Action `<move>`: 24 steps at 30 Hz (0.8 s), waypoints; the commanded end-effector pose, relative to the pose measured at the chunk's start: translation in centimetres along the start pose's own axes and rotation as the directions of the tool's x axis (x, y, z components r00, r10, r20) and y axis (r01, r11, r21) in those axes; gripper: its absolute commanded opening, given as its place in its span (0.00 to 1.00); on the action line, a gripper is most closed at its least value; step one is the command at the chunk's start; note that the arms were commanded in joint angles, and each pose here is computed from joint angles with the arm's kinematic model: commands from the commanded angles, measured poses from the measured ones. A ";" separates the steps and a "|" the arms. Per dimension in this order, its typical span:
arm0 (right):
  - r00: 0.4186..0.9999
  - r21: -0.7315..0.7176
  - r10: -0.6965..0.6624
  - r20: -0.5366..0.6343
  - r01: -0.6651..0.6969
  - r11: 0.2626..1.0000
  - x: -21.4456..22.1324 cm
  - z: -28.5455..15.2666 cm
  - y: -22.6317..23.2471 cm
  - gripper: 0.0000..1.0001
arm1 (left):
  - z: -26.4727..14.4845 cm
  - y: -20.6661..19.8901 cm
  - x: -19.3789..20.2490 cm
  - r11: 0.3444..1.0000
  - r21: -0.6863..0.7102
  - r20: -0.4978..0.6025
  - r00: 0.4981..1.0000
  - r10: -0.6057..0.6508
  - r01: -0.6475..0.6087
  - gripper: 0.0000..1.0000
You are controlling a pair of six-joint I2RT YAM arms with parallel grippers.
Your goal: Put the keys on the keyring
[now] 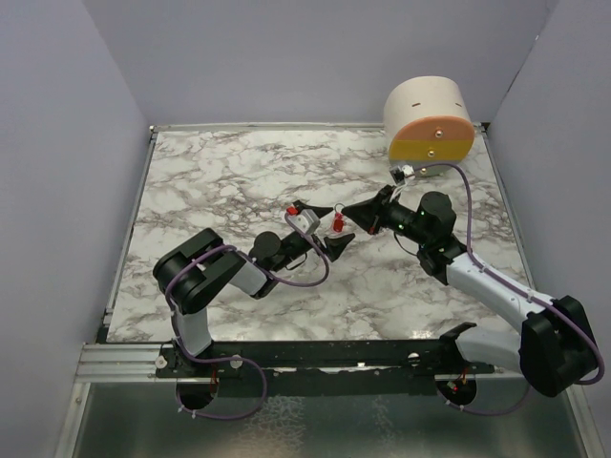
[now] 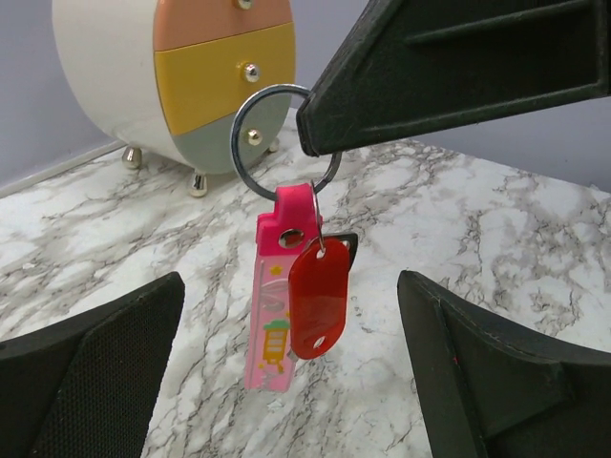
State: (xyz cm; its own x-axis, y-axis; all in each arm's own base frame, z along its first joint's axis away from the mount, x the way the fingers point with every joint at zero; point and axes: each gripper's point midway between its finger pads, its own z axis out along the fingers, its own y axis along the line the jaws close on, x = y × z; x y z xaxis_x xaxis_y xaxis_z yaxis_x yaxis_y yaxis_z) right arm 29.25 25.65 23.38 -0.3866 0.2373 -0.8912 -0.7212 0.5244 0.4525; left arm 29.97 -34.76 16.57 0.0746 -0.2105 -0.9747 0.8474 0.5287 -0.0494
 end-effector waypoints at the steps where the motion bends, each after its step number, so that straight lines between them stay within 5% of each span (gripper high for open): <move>1: 1.000 -0.042 -0.026 0.010 0.026 0.999 -1.3 0.1 1.1 0.01 | 0.8 -0.5 -7.2 0.996 0.001 0.257 0.962 0.091 -0.094 0.95; 12: 1.000 -0.051 -0.031 -0.003 0.030 0.998 -1.1 0.1 1.3 0.01 | 0.8 0.5 -9.0 0.992 -0.062 0.295 0.947 0.126 -0.112 0.91; 17: 0.999 -0.055 -0.034 -0.005 0.034 0.998 -1.2 0.0 1.4 0.01 | 1.1 0.8 -9.2 0.992 -0.077 0.304 0.945 0.119 -0.100 0.74; 24: 0.999 -0.045 -0.034 -0.022 0.033 0.998 -1.0 0.0 1.2 0.01 | 1.2 0.9 -9.6 0.991 -0.085 0.312 0.942 0.125 -0.104 0.73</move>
State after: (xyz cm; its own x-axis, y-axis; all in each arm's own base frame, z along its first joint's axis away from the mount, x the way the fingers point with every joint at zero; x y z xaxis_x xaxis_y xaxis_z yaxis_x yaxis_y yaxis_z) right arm 28.77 25.86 23.02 -0.4100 0.2038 -0.8890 -0.7297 0.5114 0.4538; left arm 31.35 -34.45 18.93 0.1564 -0.2268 -0.9613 0.8063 0.5915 -0.0084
